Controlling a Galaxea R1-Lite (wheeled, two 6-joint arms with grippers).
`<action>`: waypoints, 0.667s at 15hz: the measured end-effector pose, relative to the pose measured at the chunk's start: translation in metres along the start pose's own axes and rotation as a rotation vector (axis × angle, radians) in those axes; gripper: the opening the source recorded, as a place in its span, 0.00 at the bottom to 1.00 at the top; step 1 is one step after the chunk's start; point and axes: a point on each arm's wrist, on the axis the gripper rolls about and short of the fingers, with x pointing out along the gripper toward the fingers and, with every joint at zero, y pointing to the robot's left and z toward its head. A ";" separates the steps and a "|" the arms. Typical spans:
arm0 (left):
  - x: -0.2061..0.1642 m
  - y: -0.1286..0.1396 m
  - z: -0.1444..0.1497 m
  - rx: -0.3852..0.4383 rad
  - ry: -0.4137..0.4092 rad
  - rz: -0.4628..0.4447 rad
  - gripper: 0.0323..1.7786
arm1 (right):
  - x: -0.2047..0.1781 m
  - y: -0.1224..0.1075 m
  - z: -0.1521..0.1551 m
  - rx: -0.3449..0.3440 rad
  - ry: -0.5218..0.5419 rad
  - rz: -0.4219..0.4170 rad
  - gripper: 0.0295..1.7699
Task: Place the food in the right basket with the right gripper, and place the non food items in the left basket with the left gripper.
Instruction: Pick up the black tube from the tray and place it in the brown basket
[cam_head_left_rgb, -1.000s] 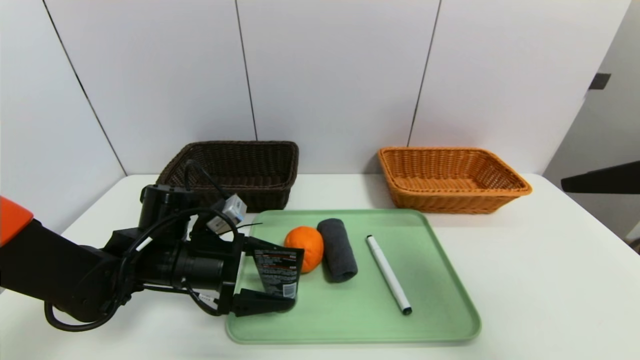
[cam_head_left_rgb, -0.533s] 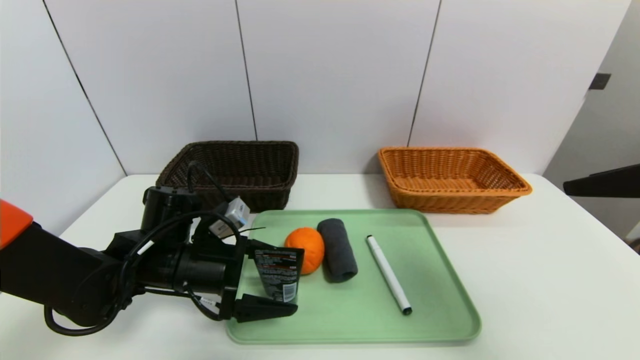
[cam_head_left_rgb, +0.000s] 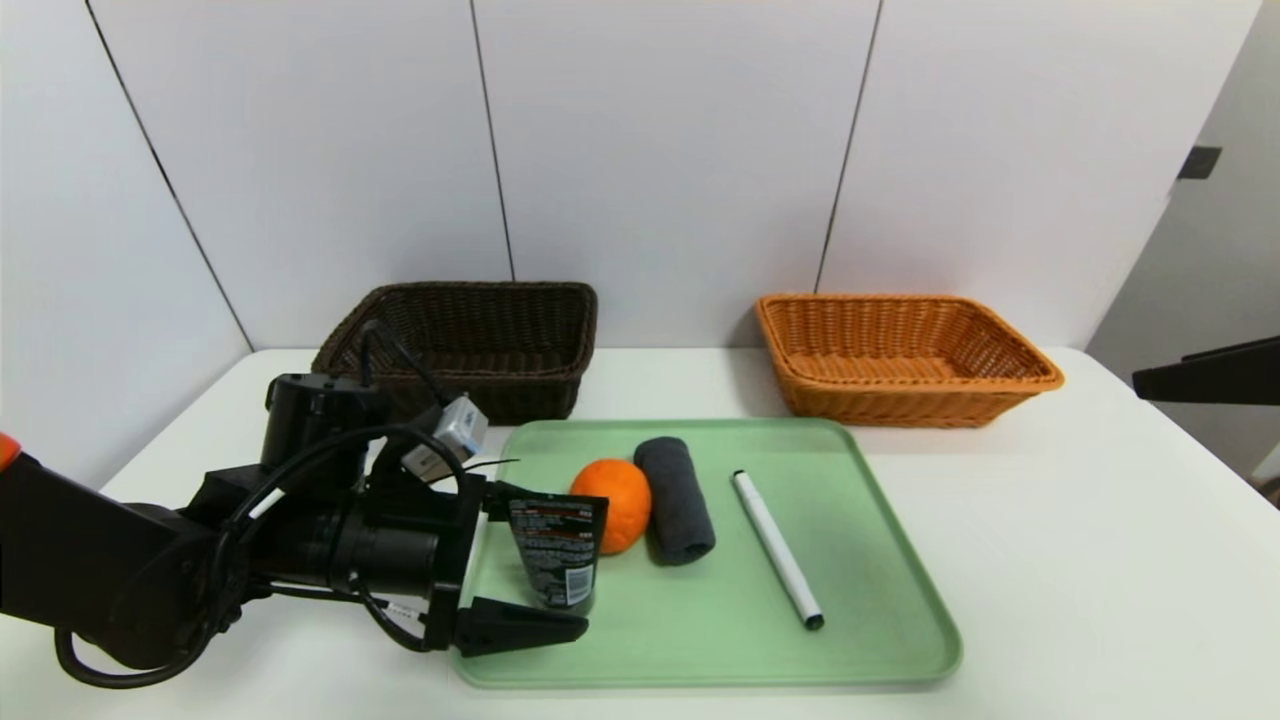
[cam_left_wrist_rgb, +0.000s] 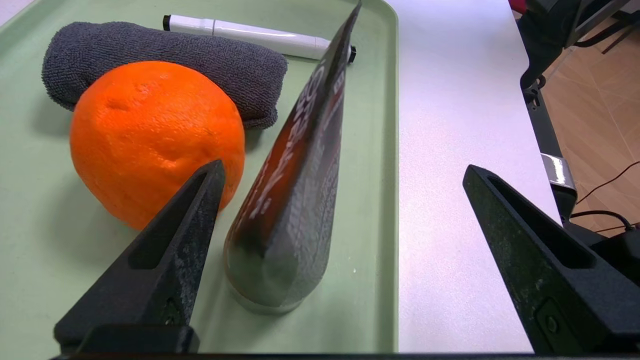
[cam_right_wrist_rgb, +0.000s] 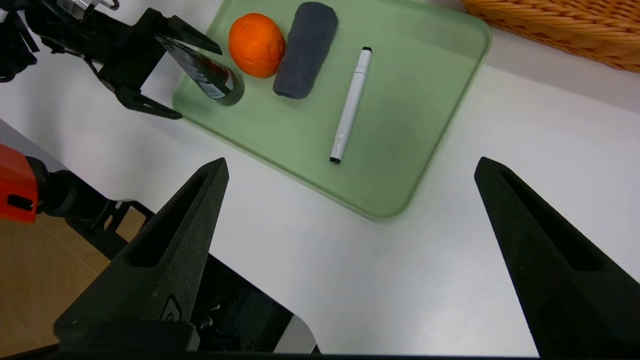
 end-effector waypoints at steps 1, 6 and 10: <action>-0.001 -0.001 0.000 0.000 -0.001 -0.005 0.95 | 0.000 0.000 0.000 0.000 0.000 0.001 0.96; 0.002 -0.005 0.001 0.006 -0.001 -0.024 0.95 | -0.001 0.001 -0.001 -0.002 -0.001 0.006 0.96; 0.012 -0.007 0.003 0.017 0.002 -0.056 0.95 | -0.004 0.002 -0.002 -0.006 -0.009 0.005 0.96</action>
